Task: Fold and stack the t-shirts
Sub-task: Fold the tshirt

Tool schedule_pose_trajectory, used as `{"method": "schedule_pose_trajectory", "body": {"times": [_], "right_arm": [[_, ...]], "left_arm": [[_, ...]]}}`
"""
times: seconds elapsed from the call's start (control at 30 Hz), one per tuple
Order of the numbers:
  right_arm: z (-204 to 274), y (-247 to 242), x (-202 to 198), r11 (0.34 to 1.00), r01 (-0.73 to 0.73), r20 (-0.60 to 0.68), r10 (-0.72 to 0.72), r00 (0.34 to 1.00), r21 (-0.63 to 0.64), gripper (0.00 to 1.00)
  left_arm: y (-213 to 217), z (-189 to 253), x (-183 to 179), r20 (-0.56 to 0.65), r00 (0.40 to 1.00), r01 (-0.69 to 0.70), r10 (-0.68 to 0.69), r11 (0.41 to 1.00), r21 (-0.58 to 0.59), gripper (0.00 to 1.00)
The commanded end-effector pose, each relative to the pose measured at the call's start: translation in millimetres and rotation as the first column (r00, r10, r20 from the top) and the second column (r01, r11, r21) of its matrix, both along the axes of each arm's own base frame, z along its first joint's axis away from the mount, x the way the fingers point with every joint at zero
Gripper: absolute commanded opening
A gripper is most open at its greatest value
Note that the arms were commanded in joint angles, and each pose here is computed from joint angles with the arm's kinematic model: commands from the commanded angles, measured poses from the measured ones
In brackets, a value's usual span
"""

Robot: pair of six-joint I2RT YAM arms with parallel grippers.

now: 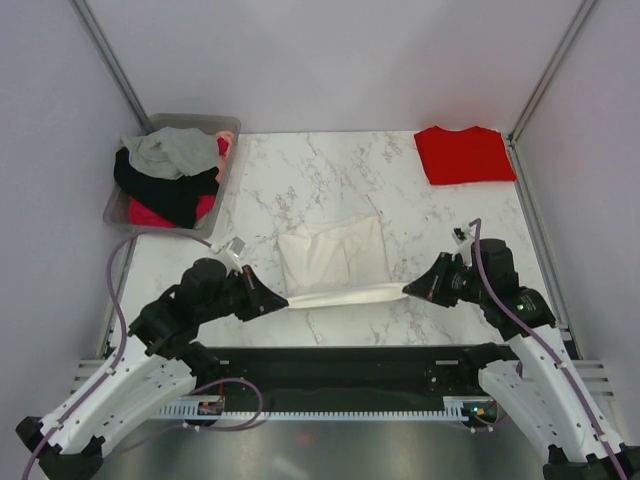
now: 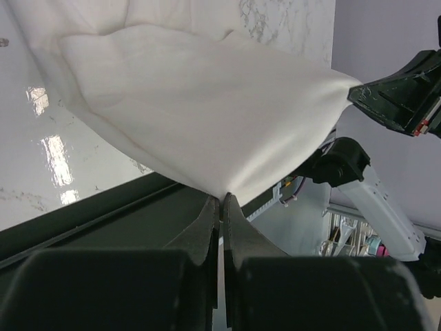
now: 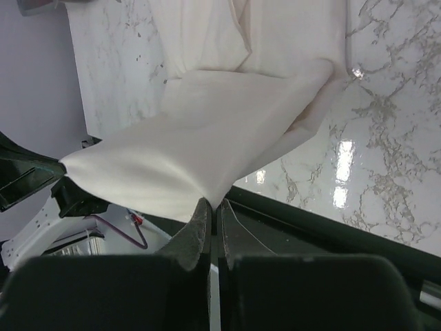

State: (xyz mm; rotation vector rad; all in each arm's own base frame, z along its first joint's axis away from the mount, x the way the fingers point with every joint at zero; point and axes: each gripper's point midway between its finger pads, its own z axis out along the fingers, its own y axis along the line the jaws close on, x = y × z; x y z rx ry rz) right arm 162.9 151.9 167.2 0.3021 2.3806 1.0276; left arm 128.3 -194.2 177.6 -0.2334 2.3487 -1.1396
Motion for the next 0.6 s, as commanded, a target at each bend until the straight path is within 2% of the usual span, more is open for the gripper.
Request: {"method": "schedule_pose_trajectory", "body": {"times": [0.0,0.17,0.3,0.5,0.57], "right_arm": [[23.9,-12.9,13.8,0.995,0.077,0.008,-0.077,0.997,-0.067,0.0],[36.2,-19.7,51.6,0.979,0.093,0.026,-0.09,0.996,-0.181,0.0],[45.3,-17.4,84.8,0.971,0.101,0.058,-0.09,0.994,-0.215,0.0],[34.6,-10.8,130.9,0.958,0.085,0.047,-0.075,0.996,-0.273,0.0],[25.6,-11.6,144.9,0.949,0.085,0.034,-0.078,0.996,-0.302,0.0]], "left_arm": [[12.4,22.8,5.5,-0.016,0.997,-0.07,0.071,0.996,0.06,0.02],[9.5,24.2,34.6,0.004,0.996,-0.092,0.094,0.977,0.191,0.02],[10.3,24.6,57.2,0.027,0.991,-0.134,0.131,0.955,0.264,0.02],[26.5,23.5,96.5,0.073,0.975,-0.221,0.208,0.917,0.334,0.02],[26.7,16.2,107.9,0.056,0.977,-0.211,0.204,0.914,0.346,0.02]]}}
